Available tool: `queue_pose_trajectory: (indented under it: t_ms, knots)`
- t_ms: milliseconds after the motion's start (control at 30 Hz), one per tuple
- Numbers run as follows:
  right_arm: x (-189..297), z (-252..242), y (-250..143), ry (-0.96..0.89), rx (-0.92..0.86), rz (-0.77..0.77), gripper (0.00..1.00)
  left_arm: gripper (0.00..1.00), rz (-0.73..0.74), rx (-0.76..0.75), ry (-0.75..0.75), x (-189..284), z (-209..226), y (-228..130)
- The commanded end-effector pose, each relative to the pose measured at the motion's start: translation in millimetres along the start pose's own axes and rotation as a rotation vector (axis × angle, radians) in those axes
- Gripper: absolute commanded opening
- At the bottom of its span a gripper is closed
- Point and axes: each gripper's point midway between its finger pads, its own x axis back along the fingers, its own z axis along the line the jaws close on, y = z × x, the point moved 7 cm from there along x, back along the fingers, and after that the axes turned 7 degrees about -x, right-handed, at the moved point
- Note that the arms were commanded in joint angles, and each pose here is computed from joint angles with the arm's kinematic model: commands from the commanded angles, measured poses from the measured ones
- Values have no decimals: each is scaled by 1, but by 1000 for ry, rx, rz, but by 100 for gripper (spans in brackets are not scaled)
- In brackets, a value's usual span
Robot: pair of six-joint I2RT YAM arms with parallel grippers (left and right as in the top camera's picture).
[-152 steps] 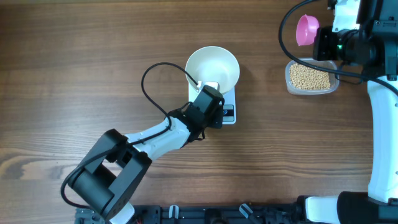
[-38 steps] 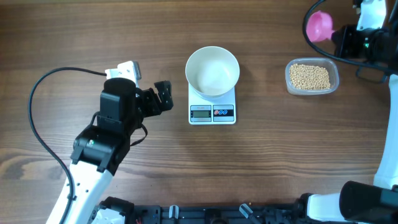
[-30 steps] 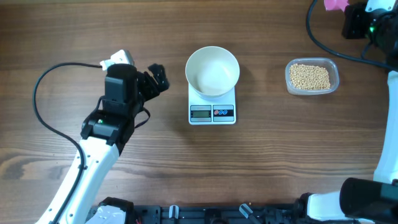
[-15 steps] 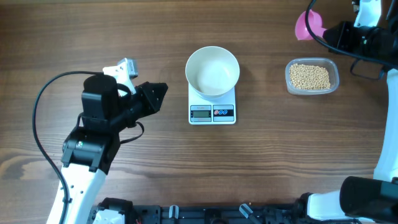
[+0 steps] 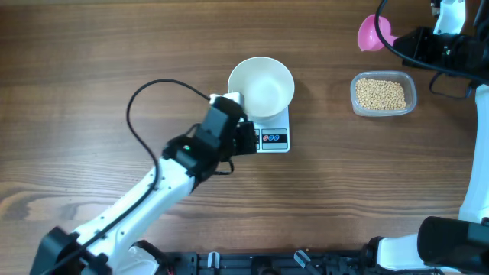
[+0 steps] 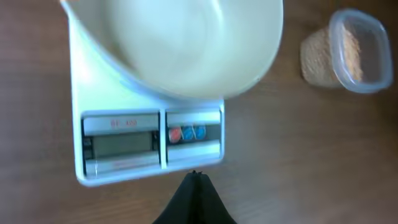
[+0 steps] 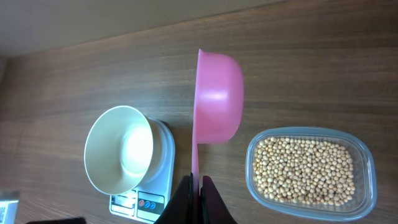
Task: Scoop item into bowl and weigh 150g on scale
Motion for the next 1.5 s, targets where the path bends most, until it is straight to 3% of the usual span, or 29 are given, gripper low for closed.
queue_pose_trajectory:
  t_ms: [0,100,233,467,733,1000,1467]
  knots:
    - [-4,0,-1,21,-19,16,4,4,-115,-48,106,-24,-3,7]
    - [-4,-1,-4,15,-29,34,4,4,-118,-153,94,-48,-7,4]
    - [-4,-1,-4,15,-28,35,4,4,-65,-162,15,-63,-13,-3]
    - [-4,-5,-4,-29,-26,29,4,4,-1,-214,45,-79,-4,-16]
    - [-4,-5,-4,-29,-28,31,4,4,77,-212,27,-80,-2,-28]
    - [-4,-5,-4,-30,-28,31,4,4,43,-242,-11,-71,-10,-19]
    - [-4,-5,-4,-30,-28,31,4,4,72,-243,111,-96,11,-31]
